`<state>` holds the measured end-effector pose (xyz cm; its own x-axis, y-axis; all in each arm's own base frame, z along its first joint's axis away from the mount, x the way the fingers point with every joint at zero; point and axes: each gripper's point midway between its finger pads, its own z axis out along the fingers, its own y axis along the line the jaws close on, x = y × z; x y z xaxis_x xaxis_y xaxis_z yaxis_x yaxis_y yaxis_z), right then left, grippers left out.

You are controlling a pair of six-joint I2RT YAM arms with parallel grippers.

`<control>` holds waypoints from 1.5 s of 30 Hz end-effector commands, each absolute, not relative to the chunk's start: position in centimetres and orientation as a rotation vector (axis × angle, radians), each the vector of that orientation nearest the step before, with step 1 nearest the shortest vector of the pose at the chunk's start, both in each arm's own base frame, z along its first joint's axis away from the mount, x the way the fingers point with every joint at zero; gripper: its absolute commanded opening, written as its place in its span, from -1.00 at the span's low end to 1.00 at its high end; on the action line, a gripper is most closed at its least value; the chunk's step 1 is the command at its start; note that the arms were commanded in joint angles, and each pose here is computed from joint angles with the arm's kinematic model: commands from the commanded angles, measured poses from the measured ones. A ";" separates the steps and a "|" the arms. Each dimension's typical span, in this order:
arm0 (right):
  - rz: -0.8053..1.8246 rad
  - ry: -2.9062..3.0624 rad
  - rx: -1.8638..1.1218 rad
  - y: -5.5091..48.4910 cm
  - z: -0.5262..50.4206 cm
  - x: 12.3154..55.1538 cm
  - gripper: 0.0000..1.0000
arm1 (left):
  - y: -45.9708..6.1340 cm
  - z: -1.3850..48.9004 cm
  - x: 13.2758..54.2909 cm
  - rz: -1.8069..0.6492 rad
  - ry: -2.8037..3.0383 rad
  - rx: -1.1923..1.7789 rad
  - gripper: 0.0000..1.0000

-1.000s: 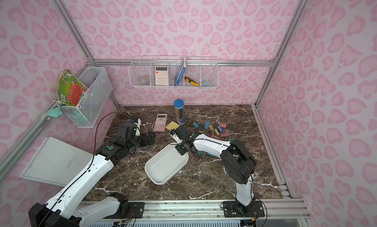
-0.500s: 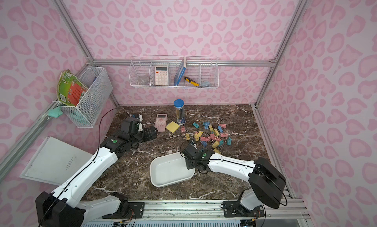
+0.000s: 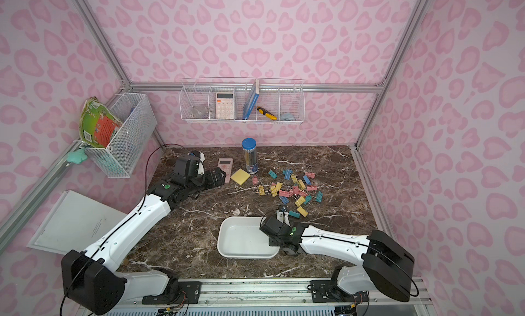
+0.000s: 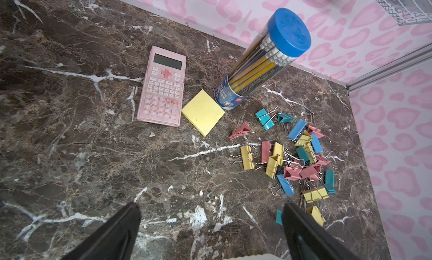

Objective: Put the binder clips in the storage box
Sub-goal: Adjust the storage box at the center of the board, then pick up the binder clip at the center of the board.

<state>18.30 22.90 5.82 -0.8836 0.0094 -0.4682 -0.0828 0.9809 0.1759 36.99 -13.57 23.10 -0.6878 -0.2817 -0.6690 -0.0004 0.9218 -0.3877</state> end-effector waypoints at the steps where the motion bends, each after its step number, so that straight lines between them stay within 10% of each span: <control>1: 0.223 2.611 -0.006 21.9 6.8 18.6 -0.53 | -14.0 23.3 37.0 -0.495 2.294 -0.208 0.98; 13: 0.340 2.341 0.270 13.6 16.7 30.2 -0.21 | -14.5 24.8 36.8 -0.534 2.280 -0.166 0.98; 23: 0.035 2.466 0.359 3.1 11.7 40.1 -0.24 | -16.1 24.7 37.3 -0.543 2.328 0.006 0.98; 45: -0.206 2.597 0.176 4.5 6.5 40.9 -0.29 | -18.7 21.6 37.1 -0.715 2.446 -0.002 0.99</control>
